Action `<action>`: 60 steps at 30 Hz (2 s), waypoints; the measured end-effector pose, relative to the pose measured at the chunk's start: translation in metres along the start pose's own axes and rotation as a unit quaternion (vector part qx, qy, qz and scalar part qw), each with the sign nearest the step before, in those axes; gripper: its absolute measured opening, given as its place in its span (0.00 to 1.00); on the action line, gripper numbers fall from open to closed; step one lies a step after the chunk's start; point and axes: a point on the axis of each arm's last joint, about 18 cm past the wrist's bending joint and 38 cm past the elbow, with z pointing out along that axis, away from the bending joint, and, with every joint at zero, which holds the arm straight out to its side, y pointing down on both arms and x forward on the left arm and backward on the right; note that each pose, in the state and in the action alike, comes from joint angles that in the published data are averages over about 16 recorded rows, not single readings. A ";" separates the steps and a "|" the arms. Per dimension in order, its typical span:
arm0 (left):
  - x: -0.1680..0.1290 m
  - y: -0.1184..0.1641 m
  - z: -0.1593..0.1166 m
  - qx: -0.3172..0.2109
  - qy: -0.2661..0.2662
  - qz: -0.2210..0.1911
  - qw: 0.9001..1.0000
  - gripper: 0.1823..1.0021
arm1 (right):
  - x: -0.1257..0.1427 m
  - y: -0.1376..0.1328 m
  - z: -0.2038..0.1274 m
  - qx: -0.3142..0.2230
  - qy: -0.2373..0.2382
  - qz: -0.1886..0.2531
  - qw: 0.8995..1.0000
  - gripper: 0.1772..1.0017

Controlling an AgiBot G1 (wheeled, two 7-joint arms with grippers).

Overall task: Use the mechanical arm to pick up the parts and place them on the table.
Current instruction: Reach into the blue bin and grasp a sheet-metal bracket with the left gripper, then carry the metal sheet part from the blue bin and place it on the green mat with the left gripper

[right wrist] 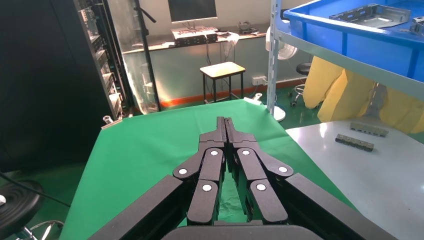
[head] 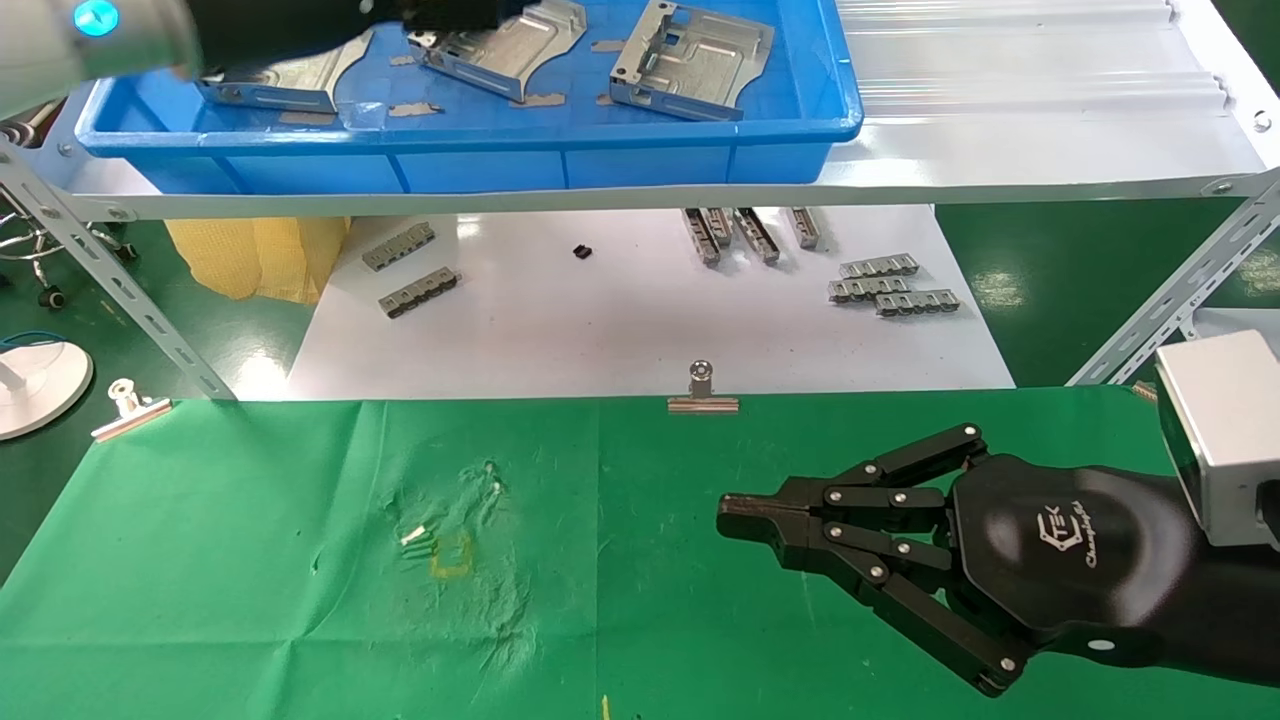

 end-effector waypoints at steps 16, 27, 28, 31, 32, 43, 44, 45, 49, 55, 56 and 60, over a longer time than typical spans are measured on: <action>-0.018 0.015 0.035 -0.059 -0.111 -0.020 0.992 0.98 | 0.000 0.000 0.000 0.000 0.000 0.000 1.000 0.02; -0.019 0.021 0.037 -0.073 -0.121 -0.013 0.990 0.87 | 0.000 0.000 0.000 0.000 0.000 0.000 1.000 0.11; -0.019 0.021 0.037 -0.074 -0.121 -0.012 0.990 0.85 | 0.000 0.000 0.000 0.000 0.000 0.000 1.000 0.12; -0.019 0.023 0.038 -0.076 -0.123 -0.009 0.989 0.79 | 0.000 0.000 0.000 0.000 0.000 0.000 1.000 0.17; -0.019 0.023 0.038 -0.077 -0.124 -0.008 0.989 0.77 | 0.000 0.000 0.000 0.000 0.000 0.000 1.000 0.19; -0.019 0.025 0.040 -0.076 -0.129 -0.007 0.989 0.46 | 0.000 0.000 0.000 0.000 0.000 0.000 1.000 0.47; -0.020 0.025 0.040 -0.075 -0.130 -0.008 0.989 0.43 | 0.000 0.000 0.000 0.000 0.000 0.000 1.000 0.50; -0.020 0.025 0.040 -0.074 -0.130 -0.008 0.989 0.39 | 0.000 0.000 0.000 0.000 0.000 0.000 1.000 0.54; -0.021 0.022 0.039 -0.067 -0.131 -0.010 0.989 0.30 | 0.000 0.000 0.000 0.000 0.000 0.000 1.000 0.64; -0.022 0.013 0.035 -0.052 -0.123 -0.010 0.991 0.18 | 0.000 0.000 0.000 0.000 0.000 0.000 1.000 0.79; -0.022 0.011 0.034 -0.049 -0.121 -0.009 0.991 0.17 | 0.000 0.000 0.000 0.000 0.000 0.000 1.000 0.82; -0.022 0.000 0.027 -0.035 -0.103 -0.003 0.994 0.13 | 0.000 0.000 0.000 0.000 0.000 0.000 1.000 0.88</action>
